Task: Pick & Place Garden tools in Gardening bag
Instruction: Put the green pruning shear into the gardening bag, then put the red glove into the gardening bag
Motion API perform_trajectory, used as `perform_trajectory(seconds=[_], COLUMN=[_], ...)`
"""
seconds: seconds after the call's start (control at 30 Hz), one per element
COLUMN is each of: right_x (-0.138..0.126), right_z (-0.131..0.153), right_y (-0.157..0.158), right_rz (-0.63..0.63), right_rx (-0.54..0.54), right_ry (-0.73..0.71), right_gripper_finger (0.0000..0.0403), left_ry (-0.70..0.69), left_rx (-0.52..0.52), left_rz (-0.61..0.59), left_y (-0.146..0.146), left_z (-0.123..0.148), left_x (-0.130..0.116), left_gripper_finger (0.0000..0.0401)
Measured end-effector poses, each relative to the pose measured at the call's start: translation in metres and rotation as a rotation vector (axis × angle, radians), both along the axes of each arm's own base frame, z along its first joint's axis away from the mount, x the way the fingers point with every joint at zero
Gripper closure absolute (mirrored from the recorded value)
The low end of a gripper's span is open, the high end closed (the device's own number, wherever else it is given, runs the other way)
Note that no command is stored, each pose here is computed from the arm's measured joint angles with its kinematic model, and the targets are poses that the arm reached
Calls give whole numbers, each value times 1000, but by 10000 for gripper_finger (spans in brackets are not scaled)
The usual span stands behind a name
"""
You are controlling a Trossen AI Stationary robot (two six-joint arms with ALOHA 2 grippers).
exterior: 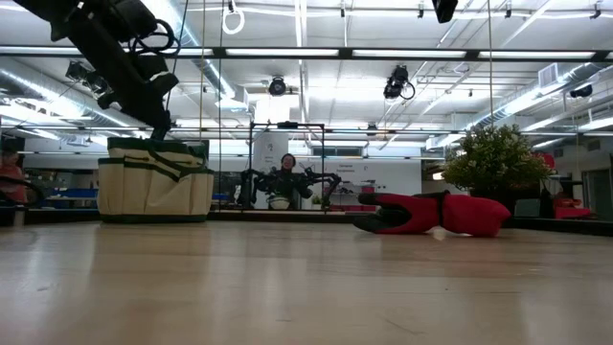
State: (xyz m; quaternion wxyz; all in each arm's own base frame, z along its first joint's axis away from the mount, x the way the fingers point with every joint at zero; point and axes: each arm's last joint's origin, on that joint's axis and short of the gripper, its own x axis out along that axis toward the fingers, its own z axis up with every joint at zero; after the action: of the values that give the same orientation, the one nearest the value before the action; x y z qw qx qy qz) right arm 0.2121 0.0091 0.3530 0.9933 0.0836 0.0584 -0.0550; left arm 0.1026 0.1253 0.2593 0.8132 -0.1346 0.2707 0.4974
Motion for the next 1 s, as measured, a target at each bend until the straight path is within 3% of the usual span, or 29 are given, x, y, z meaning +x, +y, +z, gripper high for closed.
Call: perform_trajectory(seconds=[0.4,0.77,1.0], right_x=[0,0,0], right_z=[0,0,0], right_y=[0,0,0], right_rz=[-3,-3,-3], right_rx=[0,0,0], right_ry=[0,0,0], right_gripper_finger=[403,403,403], left_ry=[-14,-16,-46], left_rx=[-12,-43,-51], left_rz=[62,109,72], left_y=[0,-1,-2], left_z=[-1,-3,3], left_x=[-1,-3,-2], left_gripper_finger=[324,237,194])
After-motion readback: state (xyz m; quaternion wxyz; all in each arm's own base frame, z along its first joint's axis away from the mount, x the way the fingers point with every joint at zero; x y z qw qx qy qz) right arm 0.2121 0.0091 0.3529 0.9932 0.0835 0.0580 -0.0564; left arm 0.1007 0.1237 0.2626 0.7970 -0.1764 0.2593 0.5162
